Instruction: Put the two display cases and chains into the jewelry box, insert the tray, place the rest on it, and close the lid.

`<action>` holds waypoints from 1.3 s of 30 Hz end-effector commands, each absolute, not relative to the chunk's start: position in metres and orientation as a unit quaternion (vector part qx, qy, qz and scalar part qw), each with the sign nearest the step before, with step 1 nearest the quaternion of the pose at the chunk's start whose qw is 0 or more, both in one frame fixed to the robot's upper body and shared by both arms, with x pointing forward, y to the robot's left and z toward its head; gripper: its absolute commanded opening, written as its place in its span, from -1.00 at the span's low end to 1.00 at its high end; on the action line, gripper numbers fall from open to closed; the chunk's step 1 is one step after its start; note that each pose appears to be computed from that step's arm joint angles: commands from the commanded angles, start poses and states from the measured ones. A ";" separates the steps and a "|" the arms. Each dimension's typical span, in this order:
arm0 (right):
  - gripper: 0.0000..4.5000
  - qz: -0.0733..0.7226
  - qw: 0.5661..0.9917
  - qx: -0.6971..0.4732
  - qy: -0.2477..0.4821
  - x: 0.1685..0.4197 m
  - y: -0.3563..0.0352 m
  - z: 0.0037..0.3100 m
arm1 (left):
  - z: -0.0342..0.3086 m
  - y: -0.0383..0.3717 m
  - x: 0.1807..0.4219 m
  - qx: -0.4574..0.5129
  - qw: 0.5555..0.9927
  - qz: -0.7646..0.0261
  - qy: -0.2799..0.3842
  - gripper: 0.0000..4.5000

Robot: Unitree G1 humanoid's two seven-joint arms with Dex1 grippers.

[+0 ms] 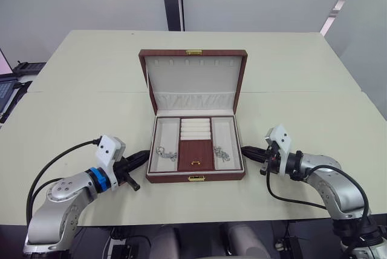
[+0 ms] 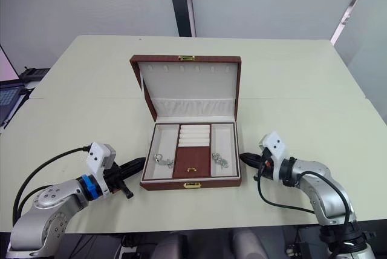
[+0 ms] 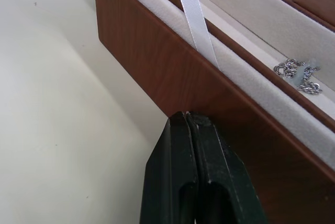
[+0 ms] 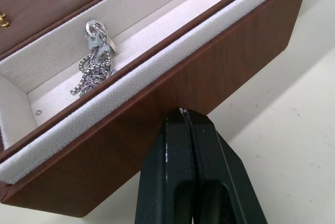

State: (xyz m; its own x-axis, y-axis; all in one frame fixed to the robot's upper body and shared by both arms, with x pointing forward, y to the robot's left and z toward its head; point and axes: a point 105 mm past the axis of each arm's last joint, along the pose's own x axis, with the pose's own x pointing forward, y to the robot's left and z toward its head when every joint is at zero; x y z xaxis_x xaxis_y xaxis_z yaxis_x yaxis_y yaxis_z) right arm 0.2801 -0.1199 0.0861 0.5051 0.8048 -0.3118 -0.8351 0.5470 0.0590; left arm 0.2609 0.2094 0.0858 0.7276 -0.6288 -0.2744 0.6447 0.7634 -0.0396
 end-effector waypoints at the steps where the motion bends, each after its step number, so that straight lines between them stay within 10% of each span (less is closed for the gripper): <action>1: -0.99 0.522 0.843 -0.041 0.125 0.269 -0.097 0.098 | 0.092 0.192 0.258 0.030 0.914 -0.386 0.119 -1.00; 18: -0.99 0.452 0.880 -0.070 0.126 0.296 -0.155 0.108 | 0.124 0.233 0.248 0.051 0.942 -0.331 0.027 -1.00; 39: -0.99 0.380 0.919 -0.107 -0.003 0.426 -0.191 0.193 | 0.159 0.195 0.130 0.025 0.952 -0.285 -0.106 -1.00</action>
State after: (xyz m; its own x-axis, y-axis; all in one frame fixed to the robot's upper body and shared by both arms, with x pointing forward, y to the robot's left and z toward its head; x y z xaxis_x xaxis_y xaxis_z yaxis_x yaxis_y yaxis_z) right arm 0.4202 -0.1876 0.1704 0.6879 0.7122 -0.1396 -0.7257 0.6719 -0.1480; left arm 0.1373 0.2037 0.1512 0.8405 -0.5180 0.1588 0.5162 0.8547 0.0556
